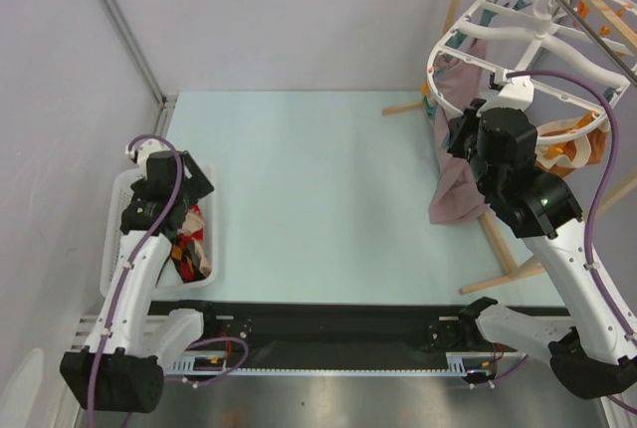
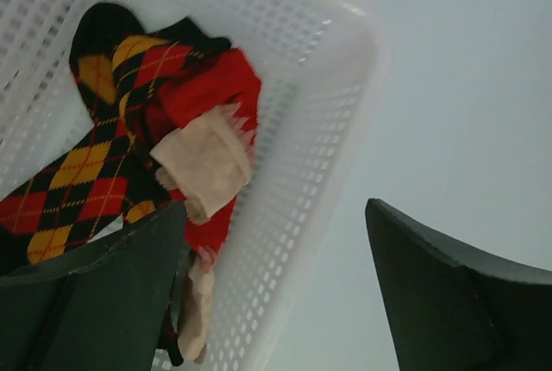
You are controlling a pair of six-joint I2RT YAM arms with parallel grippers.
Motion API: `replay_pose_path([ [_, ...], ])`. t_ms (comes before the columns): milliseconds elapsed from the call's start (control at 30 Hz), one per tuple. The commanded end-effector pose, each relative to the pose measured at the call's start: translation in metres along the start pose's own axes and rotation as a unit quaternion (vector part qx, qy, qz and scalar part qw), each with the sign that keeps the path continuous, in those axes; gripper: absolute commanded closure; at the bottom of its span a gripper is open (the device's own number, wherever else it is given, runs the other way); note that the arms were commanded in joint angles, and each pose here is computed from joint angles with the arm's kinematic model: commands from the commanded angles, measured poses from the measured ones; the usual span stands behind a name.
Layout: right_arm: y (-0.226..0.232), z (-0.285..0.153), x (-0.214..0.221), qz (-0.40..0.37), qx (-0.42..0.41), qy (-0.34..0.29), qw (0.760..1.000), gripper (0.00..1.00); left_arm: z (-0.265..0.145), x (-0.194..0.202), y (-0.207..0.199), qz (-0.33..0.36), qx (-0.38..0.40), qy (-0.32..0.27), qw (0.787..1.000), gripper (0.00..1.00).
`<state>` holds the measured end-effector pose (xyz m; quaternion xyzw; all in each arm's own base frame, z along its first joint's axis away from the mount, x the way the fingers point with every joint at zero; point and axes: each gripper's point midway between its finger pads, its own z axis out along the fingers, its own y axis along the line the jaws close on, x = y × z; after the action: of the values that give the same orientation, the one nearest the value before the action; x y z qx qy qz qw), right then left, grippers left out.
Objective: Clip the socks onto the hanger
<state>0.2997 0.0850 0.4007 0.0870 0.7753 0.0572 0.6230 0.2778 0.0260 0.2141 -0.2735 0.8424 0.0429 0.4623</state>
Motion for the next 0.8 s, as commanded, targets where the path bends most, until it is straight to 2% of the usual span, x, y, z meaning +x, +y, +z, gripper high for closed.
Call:
replay_pose_path([
  [0, 0.014, -0.002, 0.003, -0.005, -0.044, 0.005, 0.999, 1.0, 0.018, 0.02, 0.027, -0.043, -0.032, 0.042, 0.998, 0.09],
  [100, 0.017, -0.002, 0.006, -0.004, -0.051, 0.009, 0.999, 1.0, 0.033, 0.028, 0.04, -0.084, -0.073, 0.06, 0.992, 0.12],
  [167, 0.018, -0.001, 0.006, -0.003, -0.053, 0.011, 0.999, 1.0, 0.04, 0.046, 0.043, -0.075, -0.091, 0.103, 0.988, 0.19],
  [267, 0.017, 0.0, 0.008, -0.005, -0.051, 0.014, 0.999, 1.0, 0.032, 0.065, 0.069, -0.106, -0.156, 0.103, 0.977, 0.21],
  [400, 0.018, 0.0, 0.008, -0.003, -0.055, 0.014, 0.998, 1.0, 0.022, 0.075, 0.069, -0.153, -0.137, 0.085, 0.975, 0.21],
  [533, 0.019, 0.0, 0.009, -0.004, -0.055, 0.016, 0.998, 1.0, 0.021, 0.097, 0.075, -0.168, -0.159, 0.115, 0.966, 0.22],
  [600, 0.019, -0.001, 0.007, -0.002, -0.057, 0.014, 0.998, 1.0, 0.025, 0.114, 0.077, -0.182, -0.174, 0.138, 0.958, 0.25],
  [767, 0.019, -0.001, 0.008, -0.005, -0.058, 0.017, 0.998, 1.0, 0.033, 0.139, 0.07, -0.206, -0.156, 0.169, 0.951, 0.36],
])
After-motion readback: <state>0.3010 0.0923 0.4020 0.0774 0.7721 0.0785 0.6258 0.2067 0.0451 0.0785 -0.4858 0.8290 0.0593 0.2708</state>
